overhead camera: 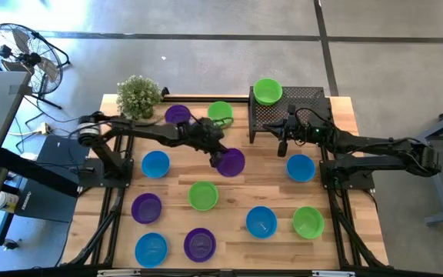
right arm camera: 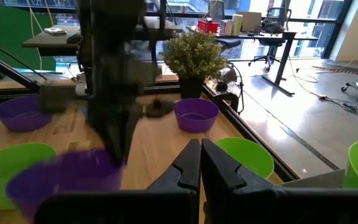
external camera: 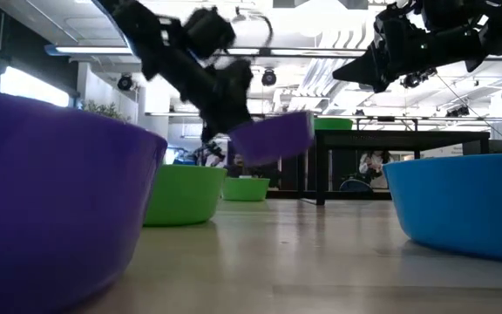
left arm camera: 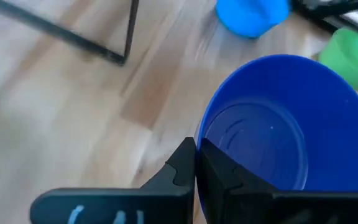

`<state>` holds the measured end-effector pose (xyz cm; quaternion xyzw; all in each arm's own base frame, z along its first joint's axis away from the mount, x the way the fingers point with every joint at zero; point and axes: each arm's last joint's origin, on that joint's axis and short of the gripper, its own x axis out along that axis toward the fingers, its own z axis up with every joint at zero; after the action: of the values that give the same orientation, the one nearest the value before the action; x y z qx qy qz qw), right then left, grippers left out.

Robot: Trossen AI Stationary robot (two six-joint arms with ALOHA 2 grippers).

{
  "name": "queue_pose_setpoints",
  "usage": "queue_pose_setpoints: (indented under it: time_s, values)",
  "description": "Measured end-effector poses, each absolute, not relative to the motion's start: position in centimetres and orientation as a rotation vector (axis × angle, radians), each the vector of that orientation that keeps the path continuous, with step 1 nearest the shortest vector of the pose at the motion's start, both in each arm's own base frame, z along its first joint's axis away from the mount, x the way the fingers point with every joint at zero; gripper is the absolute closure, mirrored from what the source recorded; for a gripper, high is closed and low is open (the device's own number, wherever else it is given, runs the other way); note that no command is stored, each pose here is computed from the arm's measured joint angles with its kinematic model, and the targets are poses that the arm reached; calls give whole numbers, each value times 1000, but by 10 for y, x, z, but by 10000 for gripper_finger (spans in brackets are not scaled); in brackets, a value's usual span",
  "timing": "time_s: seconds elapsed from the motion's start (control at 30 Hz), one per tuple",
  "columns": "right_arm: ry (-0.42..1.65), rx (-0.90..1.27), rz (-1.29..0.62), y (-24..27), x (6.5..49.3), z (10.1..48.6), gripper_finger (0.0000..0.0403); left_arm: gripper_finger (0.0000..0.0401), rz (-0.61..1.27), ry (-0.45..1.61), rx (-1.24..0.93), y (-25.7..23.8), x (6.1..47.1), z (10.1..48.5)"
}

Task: Pick & Place Mini bowls
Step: Put the purple bowl on the shelf

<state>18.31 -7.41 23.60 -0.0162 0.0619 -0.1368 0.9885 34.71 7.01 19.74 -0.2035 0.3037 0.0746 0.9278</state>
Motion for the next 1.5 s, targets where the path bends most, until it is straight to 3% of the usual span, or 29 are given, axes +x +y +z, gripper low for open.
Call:
queue_pose_setpoints:
  time_s: [0.5, 1.0, 1.13, 1.37, 1.5]
  values:
    - [134, -49, -226, -63, 188, 235, 402, 391, 134, 742, -412, 74, 412, 169]
    - [155, -94, -258, -54, 193, 232, 390, 285, 99, 828, -287, 74, 409, 192]
    - [174, -129, -278, -47, 194, 231, 385, 305, 180, 823, -206, 69, 398, 196]
    - [299, -162, -288, -30, 200, 240, 394, 394, 193, 624, -184, 64, 361, 198]
    - [340, -140, -277, -20, 202, 244, 394, 386, 197, 461, -179, 62, 335, 193]
